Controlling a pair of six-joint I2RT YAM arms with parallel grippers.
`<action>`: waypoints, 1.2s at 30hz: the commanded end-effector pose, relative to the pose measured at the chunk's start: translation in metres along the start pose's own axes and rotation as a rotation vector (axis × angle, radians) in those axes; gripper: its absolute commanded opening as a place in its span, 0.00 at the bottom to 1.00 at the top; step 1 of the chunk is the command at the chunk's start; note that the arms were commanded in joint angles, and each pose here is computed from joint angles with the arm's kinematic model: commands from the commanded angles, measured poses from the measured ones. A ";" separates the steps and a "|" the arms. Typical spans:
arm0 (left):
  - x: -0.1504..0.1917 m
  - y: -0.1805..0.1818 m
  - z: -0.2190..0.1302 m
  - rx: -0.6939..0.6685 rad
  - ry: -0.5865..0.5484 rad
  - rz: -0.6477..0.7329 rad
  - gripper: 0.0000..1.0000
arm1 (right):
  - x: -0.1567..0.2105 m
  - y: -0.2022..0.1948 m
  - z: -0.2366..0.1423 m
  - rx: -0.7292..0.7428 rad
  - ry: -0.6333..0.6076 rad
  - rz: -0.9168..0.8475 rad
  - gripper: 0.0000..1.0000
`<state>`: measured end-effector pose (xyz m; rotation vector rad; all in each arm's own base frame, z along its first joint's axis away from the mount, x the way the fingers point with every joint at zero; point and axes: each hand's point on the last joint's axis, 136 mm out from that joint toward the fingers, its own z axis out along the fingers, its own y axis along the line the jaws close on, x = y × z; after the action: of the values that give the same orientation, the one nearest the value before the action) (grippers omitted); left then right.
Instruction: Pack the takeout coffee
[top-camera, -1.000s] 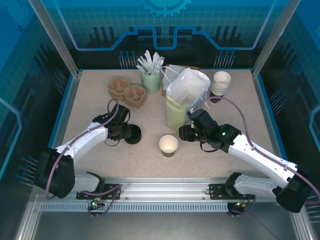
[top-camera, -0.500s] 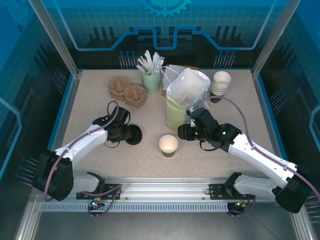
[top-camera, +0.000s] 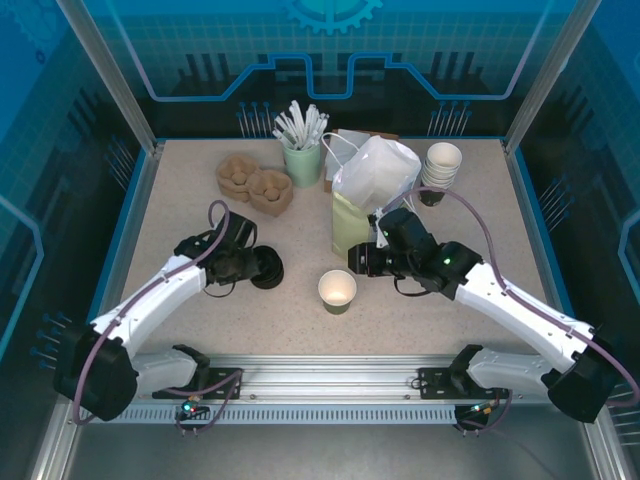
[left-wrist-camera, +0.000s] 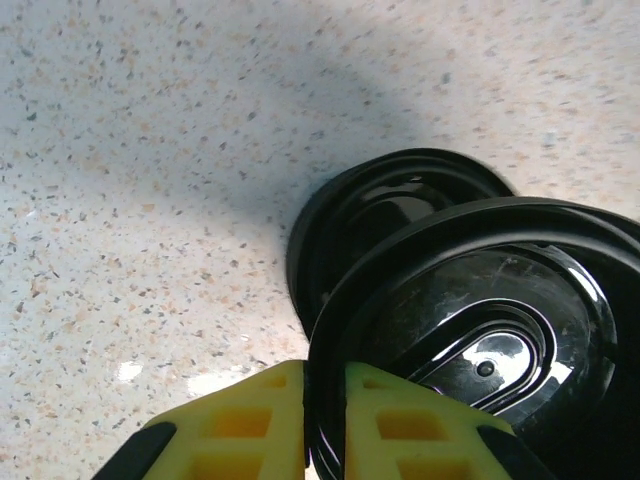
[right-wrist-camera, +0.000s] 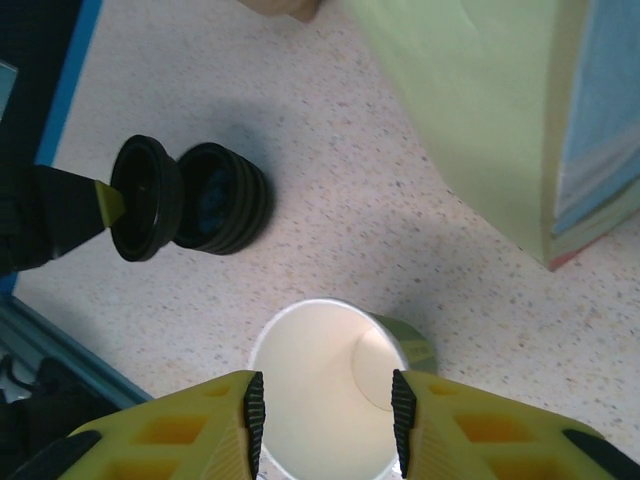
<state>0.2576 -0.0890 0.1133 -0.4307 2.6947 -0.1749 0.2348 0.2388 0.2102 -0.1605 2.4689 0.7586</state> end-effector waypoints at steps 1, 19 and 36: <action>-0.002 -0.010 -0.030 0.011 -0.012 0.040 0.15 | -0.013 0.026 -0.019 -0.066 -0.026 -0.013 0.41; 0.011 -0.102 -0.112 0.152 -0.050 0.238 0.14 | -0.019 0.078 -0.040 -0.145 -0.005 -0.108 0.51; 0.023 -0.153 -0.123 0.212 -0.038 0.326 0.13 | -0.008 0.064 -0.036 -0.072 0.032 -0.128 0.56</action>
<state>0.2280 -0.2310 0.2360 0.0888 2.6402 -0.3492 0.2104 0.2719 0.2681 -0.3303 2.4344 0.8231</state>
